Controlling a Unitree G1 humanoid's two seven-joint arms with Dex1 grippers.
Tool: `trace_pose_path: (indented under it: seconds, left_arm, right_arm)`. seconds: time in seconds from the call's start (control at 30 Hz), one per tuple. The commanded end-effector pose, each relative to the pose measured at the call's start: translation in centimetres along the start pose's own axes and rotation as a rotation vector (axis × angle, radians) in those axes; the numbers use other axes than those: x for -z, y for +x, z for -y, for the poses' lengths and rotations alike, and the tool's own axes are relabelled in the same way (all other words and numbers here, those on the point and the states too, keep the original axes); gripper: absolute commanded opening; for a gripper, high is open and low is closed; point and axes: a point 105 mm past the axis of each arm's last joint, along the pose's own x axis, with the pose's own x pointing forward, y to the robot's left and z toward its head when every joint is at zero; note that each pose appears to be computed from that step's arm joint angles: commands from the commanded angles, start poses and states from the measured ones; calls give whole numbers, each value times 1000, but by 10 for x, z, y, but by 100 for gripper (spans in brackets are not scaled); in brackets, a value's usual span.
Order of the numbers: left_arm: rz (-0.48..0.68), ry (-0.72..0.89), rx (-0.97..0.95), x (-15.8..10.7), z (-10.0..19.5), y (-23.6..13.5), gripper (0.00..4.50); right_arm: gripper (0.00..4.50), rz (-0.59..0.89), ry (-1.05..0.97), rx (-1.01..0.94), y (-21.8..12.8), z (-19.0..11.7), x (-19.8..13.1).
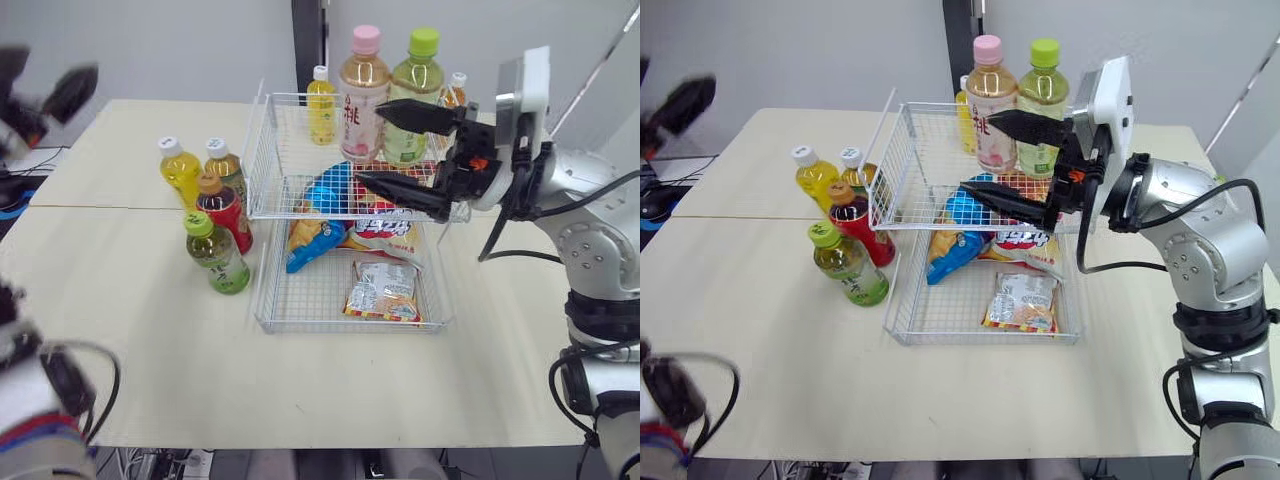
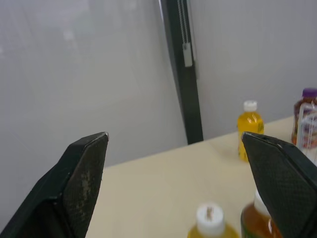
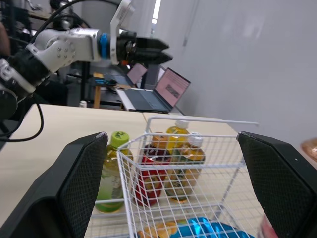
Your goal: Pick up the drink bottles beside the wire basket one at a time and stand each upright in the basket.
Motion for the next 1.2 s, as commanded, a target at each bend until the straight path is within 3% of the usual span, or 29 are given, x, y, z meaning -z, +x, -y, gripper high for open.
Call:
trace_pose_path:
  seconds: [0.03, 0.2, 0.3, 0.43, 0.57, 0.87, 1.2]
  left_arm:
    - [17, -28, -28, 4, 12, -49, 448]
    - [-133, -176, -128, 69, 56, -117, 448]
    - [-187, -197, -191, 83, 69, -140, 448]
    - [-186, -204, -211, 87, 73, -140, 448]
    - [-117, -193, -180, 77, 67, -106, 448]
    - [-54, -141, -166, 65, 39, 12, 448]
    - [-83, -99, -95, 84, 44, 88, 448]
  right_arm:
    - [450, 35, -44, -47, 4, -1, -9]
    - [450, 58, -33, -84, 9, -3, -8]
    - [450, 60, -33, -91, 9, -3, -8]
    - [450, 62, -40, -87, 9, -1, -8]
    - [450, 60, -50, -67, 9, 2, -9]
    - [450, 30, -76, -2, 2, 4, -9]
    - [450, 12, -100, 17, -3, 3, -15]
